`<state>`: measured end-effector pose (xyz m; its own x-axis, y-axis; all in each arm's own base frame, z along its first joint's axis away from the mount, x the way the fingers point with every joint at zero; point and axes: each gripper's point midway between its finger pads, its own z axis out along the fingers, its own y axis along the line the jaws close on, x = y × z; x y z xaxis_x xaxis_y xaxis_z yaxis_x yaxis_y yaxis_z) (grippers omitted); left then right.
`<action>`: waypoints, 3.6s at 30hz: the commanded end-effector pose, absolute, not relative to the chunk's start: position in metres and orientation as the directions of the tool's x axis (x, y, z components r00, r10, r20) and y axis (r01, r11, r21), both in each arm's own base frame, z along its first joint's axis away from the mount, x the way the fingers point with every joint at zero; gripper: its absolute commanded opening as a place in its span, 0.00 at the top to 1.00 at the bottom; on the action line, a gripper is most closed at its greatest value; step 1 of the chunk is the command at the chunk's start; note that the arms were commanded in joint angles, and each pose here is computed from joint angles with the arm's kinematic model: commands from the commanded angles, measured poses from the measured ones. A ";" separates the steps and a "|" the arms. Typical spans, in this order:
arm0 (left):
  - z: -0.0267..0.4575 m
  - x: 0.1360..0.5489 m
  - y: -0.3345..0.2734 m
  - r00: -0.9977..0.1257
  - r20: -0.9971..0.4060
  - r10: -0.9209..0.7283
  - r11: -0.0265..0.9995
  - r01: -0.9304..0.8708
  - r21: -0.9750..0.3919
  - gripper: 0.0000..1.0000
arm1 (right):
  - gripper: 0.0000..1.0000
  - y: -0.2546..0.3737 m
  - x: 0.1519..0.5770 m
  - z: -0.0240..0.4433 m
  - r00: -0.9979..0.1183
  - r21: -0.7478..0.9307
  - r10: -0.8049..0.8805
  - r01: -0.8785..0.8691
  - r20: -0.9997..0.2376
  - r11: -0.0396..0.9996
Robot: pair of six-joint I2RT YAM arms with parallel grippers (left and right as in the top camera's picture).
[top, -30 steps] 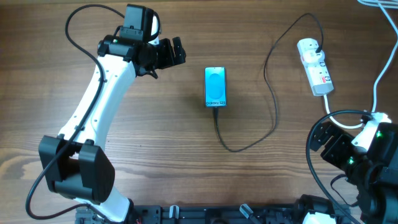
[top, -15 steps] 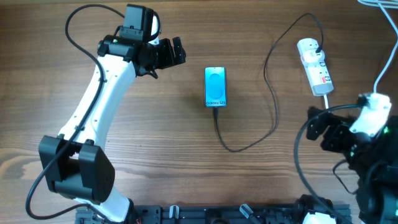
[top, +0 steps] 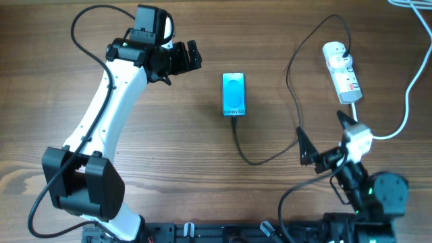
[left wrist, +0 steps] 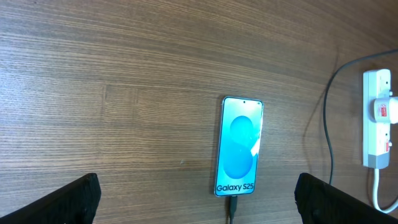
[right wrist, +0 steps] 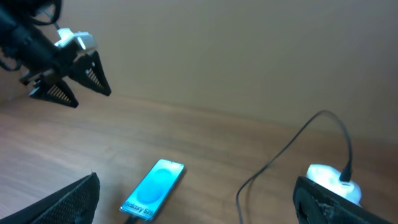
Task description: Plug charger to phone and switch on socket
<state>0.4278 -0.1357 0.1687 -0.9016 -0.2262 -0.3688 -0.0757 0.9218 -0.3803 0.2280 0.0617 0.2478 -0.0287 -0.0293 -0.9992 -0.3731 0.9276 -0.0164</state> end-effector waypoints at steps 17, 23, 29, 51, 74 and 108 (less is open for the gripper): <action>0.165 0.428 -0.134 -0.903 -0.367 -0.224 0.925 -0.078 -0.372 0.00 | 0.00 0.028 0.237 0.230 0.112 -0.097 -0.079 -0.165 -0.991 0.982; 0.165 0.429 -0.134 -0.903 -0.367 -0.224 0.925 -0.079 -0.372 0.00 | 0.00 0.036 0.239 0.212 0.144 -0.110 -0.083 -0.195 -0.986 0.975; 0.165 0.429 -0.134 -0.903 -0.367 -0.224 0.925 -0.079 -0.372 0.00 | 0.00 0.015 0.245 0.194 0.079 -0.004 0.003 -0.084 -0.997 0.996; 0.165 0.429 -0.134 -0.903 -0.367 -0.224 0.925 -0.078 -0.372 0.00 | 0.00 0.007 0.247 0.175 0.000 0.002 0.002 -0.041 -1.000 0.999; 0.165 0.429 -0.134 -0.903 -0.367 -0.224 0.925 -0.078 -0.372 0.00 | 0.00 0.008 0.247 0.175 0.002 0.000 0.001 -0.048 -1.000 0.999; 0.205 0.313 -0.076 -0.796 -0.558 -0.233 0.955 -0.078 -0.288 0.00 | 0.00 0.008 0.247 0.175 0.002 0.000 0.001 -0.048 -1.000 0.999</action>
